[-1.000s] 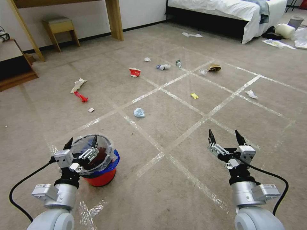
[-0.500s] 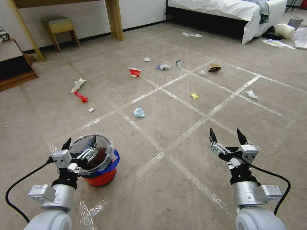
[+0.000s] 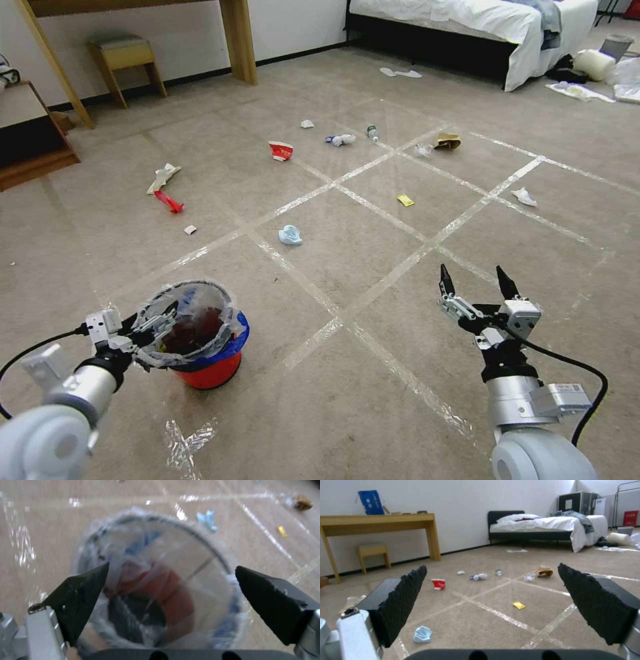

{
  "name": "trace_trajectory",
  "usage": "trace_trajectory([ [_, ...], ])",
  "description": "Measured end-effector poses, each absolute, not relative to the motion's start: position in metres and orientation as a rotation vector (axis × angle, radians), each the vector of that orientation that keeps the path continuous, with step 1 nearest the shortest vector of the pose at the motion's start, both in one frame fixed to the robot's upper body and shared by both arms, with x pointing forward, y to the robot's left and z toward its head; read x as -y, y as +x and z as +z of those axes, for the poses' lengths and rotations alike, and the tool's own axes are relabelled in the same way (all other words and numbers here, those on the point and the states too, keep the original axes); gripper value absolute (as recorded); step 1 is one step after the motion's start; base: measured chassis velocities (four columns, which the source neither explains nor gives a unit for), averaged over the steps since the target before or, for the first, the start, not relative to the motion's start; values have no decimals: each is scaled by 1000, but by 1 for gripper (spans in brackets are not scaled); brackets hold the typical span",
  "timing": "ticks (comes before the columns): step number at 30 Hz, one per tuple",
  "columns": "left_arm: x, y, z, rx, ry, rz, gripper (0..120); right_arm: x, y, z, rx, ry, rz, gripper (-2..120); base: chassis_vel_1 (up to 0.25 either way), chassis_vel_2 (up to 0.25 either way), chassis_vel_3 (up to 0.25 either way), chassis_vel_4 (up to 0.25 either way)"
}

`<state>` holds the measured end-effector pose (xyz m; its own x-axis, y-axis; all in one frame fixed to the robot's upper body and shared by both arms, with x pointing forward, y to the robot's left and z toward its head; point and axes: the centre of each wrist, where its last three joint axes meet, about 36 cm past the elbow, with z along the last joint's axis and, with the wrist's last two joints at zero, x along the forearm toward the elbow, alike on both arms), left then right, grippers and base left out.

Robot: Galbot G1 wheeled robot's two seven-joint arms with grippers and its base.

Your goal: Pick up the trash bin and place the garbage on the floor into it.

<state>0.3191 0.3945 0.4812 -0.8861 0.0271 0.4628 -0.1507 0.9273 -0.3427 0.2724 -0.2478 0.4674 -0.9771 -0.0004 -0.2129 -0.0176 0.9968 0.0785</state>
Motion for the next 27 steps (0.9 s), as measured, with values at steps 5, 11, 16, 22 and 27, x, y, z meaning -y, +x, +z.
trace_trajectory([
  [5,-411,334,475,2572,87,525,100,250,271,467,-2924,4,108,100,0,0,0,0],
  [11,-428,345,464,2559,67,515,100,251,270,464,-2926,27,101,100,0,0,0,0],
  [16,-443,350,458,2562,62,502,100,249,271,462,-2927,32,103,100,0,0,0,0],
  [22,-469,359,453,2570,47,463,100,247,271,459,-2932,40,98,100,0,0,0,0],
  [27,-479,360,447,2573,20,461,100,245,274,456,-2936,30,100,100,0,0,0,0],
])
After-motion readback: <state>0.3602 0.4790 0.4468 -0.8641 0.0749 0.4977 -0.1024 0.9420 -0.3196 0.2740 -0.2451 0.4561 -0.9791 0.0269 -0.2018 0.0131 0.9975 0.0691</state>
